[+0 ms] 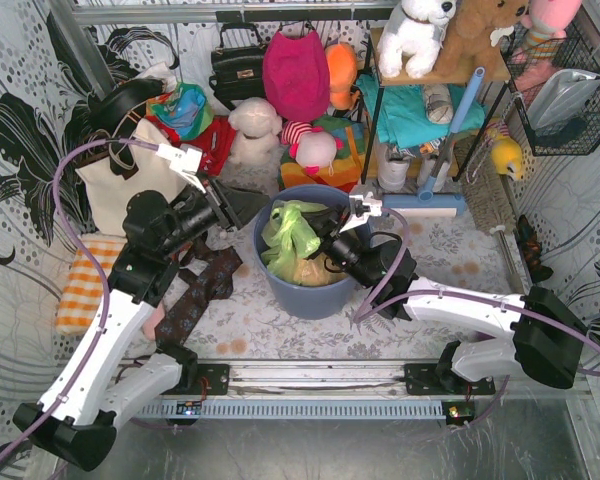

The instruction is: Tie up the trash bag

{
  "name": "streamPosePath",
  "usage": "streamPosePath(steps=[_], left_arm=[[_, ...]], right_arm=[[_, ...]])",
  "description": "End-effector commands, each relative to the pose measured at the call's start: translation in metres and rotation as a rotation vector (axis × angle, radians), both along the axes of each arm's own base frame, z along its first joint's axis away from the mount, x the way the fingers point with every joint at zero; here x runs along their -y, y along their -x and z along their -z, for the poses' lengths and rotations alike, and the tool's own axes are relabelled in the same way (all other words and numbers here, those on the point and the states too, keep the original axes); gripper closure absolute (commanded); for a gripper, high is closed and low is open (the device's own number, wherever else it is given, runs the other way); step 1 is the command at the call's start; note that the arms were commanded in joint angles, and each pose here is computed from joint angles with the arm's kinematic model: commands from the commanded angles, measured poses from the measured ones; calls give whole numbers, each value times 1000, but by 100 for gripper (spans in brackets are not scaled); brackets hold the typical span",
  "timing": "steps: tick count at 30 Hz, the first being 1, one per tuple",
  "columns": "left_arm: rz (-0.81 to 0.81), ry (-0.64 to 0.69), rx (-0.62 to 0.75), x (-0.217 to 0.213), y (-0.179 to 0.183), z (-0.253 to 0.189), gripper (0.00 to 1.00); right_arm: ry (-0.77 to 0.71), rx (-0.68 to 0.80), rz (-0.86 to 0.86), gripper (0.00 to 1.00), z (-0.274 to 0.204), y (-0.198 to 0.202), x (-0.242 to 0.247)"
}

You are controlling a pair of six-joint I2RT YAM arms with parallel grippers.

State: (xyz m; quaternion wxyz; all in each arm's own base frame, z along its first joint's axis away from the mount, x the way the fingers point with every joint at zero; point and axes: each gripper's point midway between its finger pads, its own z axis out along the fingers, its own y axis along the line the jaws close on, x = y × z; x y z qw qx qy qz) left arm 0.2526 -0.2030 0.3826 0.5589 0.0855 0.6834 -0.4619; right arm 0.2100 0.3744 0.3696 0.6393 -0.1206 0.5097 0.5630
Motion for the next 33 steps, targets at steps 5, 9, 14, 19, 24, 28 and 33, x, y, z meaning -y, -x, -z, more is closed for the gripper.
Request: streamPosePath(steps=[5,9,14,19,24,28,33], left_arm=[[221,91,61,16,32,-37,59],[229,71,39,17,30,-27,59],[221,63,4,17,24,-13,61],[203,59,-2,15,19,-10,62],[209,54,-7,15,18,-7,62],[252,56,-11,19,22,-4,62],[292,65,-6,23,27,-4,63]], right_arm=[[-33,26,-18,100,-11,8,4],[-33,25,-18,100,-11,7,3],[-35,25,-20,100,-12,8,3],[-33,22,-14,100,-11,6,4],[-31,21,-14,100,-11,6,3],[-33,20,-13,100,-11,6,3],[-35,17,-9,100,-11,5,3]])
